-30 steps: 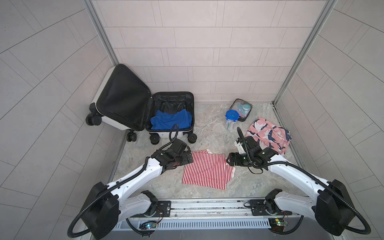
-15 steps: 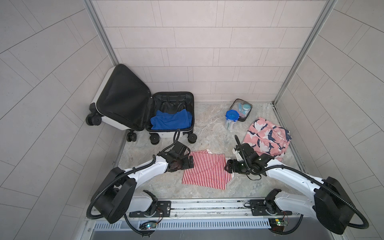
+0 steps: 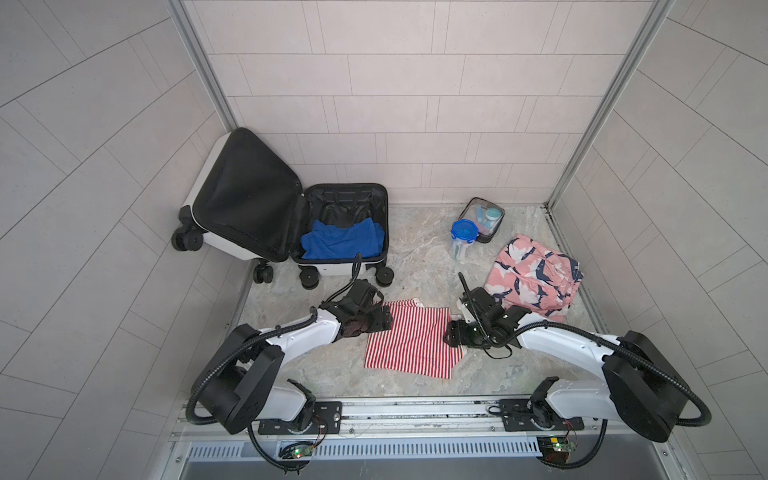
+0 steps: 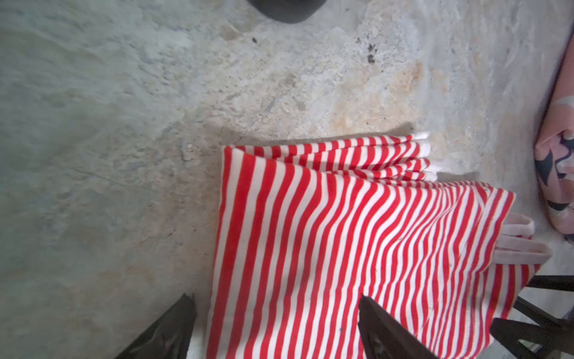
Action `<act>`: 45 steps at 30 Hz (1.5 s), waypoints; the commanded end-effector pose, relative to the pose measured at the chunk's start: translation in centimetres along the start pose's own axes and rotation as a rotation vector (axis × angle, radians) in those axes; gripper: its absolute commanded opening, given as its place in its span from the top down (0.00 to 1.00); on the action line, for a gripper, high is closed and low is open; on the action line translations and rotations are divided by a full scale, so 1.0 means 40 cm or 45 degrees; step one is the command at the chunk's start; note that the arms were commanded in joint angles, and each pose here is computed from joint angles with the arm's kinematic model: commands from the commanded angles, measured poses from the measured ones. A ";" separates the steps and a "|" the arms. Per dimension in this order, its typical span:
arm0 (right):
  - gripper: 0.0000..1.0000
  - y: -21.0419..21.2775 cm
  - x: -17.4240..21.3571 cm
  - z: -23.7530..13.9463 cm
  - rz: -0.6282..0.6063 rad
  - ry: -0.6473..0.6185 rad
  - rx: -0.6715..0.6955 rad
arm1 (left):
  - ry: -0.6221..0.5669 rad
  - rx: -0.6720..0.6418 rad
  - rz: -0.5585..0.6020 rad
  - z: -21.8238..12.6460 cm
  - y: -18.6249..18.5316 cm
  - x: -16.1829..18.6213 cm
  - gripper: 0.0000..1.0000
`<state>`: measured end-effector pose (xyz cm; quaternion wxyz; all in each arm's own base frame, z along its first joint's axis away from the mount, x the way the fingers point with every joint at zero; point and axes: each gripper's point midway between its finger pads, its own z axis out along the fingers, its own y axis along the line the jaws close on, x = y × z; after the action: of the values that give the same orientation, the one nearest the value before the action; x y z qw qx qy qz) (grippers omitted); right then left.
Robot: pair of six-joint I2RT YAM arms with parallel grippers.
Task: Pack the luggage
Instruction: 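Close both grippers on the striped shirt edges and lift it, then carry the striped shirt with both grippers toward the open suitcase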
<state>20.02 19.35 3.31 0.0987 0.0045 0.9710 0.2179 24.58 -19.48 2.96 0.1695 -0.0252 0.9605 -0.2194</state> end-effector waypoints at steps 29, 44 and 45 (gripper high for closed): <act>0.97 0.115 -0.094 0.049 -0.053 -0.068 -0.045 | 0.150 0.008 0.020 0.012 -0.018 0.075 1.00; 1.00 0.217 -0.148 -0.083 -0.095 -0.174 -0.169 | -0.022 -0.001 0.136 -0.184 -0.111 -0.052 1.00; 1.00 0.226 -0.153 -0.096 -0.101 -0.187 -0.181 | -0.031 -0.002 0.141 -0.194 -0.116 -0.059 1.00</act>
<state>24.98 25.41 9.54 0.1644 -0.0208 0.9480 0.2716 24.42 -21.14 11.26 0.1908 0.0158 0.9531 -0.2343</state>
